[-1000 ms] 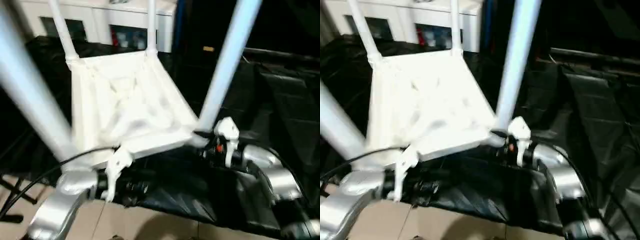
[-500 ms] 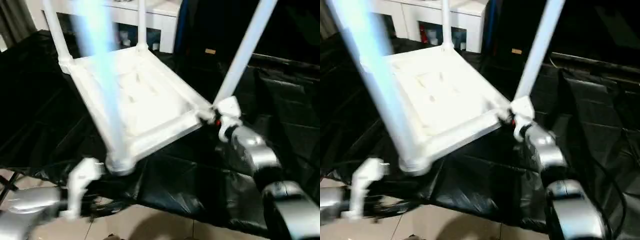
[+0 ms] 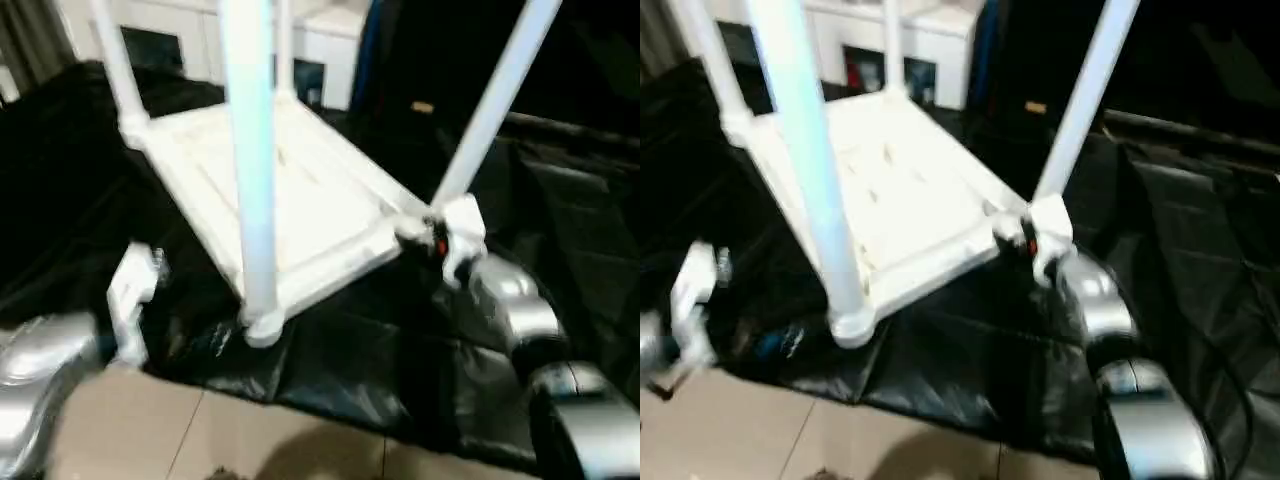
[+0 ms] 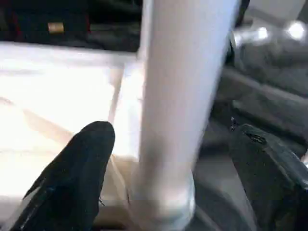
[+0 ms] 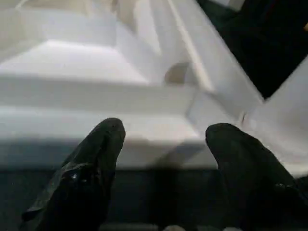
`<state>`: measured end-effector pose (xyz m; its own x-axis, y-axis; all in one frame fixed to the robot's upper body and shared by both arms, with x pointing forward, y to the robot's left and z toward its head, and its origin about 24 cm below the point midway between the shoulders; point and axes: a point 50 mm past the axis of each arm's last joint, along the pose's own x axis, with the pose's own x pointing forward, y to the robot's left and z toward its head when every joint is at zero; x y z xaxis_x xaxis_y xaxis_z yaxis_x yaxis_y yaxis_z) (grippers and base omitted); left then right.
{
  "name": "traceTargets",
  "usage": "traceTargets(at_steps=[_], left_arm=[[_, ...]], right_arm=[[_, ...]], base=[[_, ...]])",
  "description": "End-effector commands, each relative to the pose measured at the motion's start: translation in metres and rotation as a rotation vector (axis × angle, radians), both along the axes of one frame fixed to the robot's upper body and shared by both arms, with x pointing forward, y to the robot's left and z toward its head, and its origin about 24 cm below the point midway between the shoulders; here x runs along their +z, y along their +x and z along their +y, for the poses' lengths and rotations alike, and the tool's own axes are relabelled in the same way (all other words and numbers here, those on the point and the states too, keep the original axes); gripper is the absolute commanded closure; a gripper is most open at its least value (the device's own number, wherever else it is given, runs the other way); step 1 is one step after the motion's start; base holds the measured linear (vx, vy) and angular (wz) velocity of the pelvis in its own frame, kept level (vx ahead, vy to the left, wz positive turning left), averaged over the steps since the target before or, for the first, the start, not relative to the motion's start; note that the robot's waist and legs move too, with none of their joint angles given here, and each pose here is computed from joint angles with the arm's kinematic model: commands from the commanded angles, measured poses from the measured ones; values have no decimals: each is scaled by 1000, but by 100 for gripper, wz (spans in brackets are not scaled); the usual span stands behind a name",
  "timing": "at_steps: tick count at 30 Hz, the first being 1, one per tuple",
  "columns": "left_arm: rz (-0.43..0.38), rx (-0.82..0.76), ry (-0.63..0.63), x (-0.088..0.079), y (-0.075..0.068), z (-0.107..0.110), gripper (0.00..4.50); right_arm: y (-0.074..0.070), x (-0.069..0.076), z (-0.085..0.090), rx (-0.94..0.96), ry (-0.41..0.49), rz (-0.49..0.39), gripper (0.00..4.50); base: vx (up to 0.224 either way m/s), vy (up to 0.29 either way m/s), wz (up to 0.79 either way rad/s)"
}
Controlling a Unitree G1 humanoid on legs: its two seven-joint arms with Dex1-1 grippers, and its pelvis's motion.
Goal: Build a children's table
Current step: Rotate table base
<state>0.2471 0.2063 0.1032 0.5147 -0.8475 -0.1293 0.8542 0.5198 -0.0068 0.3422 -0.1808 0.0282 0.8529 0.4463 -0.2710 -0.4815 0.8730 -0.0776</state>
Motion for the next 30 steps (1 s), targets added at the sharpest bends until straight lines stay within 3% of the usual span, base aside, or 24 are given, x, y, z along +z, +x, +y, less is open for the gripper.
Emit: traceTargets(at_steps=[1,6,11,12,14,16,19,25,30], left_arm=[[-23,-39,-26,2,6,-11,9],[-36,-87,-53,4,23,-28,9],[-36,-174,-70,4,37,-57,9],[-37,-183,-72,5,38,-59,9],[-34,-276,-103,6,37,-84,9],[-34,-295,-107,6,37,-88,9],[-40,-385,-129,6,34,-115,9],[-69,-480,-130,4,32,-163,9],[-104,-444,-112,3,41,-178,9]], right_arm=[[-1,1,-6,-12,-40,-4,124],[-2,-1,-14,-102,-62,9,124],[1,-6,2,-71,-94,28,124],[1,-6,4,-69,-93,29,124],[7,-7,23,-58,-65,34,124],[8,-6,26,-59,-60,36,124],[12,-6,40,-51,-58,43,124],[15,-4,50,-61,-46,33,124],[15,-6,50,-80,-57,34,124]], base=[[0,0,0],[0,0,0],[0,0,0],[0,0,0],[0,0,0],[0,0,0],[0,0,0],[0,0,0],[0,0,0]])
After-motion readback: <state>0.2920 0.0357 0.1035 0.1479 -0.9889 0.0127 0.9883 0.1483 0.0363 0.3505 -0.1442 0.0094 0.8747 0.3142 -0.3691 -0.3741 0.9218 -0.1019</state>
